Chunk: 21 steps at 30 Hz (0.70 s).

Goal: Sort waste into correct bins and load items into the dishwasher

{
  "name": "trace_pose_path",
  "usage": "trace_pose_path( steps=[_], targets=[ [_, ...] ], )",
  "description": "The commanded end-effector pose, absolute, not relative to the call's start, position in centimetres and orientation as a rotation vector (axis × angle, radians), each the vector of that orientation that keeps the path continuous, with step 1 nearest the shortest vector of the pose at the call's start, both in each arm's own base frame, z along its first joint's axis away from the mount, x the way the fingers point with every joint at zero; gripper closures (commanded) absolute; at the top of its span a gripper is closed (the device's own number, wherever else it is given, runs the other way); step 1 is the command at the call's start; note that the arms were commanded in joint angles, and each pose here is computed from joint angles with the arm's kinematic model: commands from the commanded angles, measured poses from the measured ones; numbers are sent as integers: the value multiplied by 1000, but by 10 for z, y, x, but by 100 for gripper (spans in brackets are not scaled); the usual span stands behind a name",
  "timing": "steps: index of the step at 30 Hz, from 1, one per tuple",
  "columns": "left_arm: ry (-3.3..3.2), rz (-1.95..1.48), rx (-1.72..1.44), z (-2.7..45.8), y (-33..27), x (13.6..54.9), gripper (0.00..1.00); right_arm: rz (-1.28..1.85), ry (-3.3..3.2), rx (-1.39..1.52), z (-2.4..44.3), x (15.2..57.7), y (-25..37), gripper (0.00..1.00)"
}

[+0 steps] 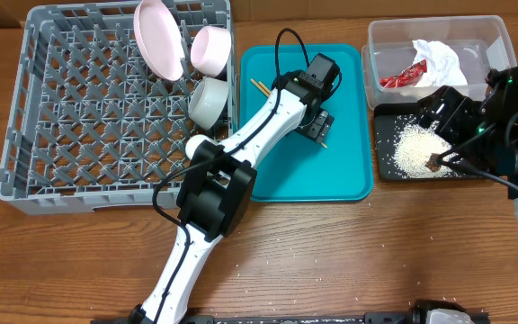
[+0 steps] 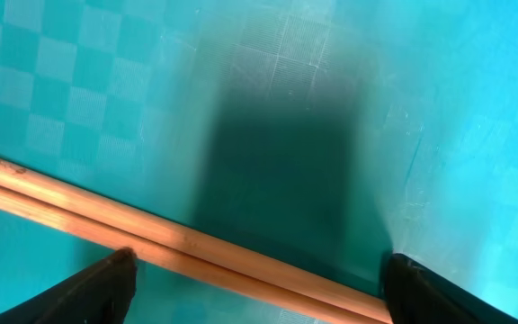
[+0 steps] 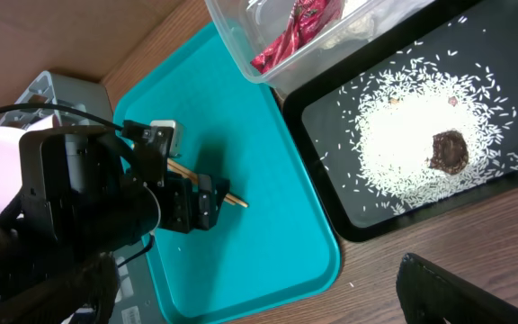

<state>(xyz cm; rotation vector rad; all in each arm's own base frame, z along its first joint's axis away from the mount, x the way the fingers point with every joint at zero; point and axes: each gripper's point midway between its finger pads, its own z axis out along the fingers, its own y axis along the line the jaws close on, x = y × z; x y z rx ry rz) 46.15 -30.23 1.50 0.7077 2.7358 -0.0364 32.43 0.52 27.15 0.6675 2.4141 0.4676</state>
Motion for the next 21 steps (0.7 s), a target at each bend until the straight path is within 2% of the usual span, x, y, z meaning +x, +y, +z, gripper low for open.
trace_pose_path(
  steps=[1, 10, 21],
  targets=[
    [2711, -25, 771, 18, -301, 464, 13, 463, 2398, 665, 276, 325, 4, 0],
    [2690, -31, 780, 28, -304, 468, 15, 463, 2398, 665, 276, 325, 4, 0],
    [2724, -19, 776, 6, -301, 464, 13, 463, 2398, 665, 276, 325, 4, 0]
  ],
)
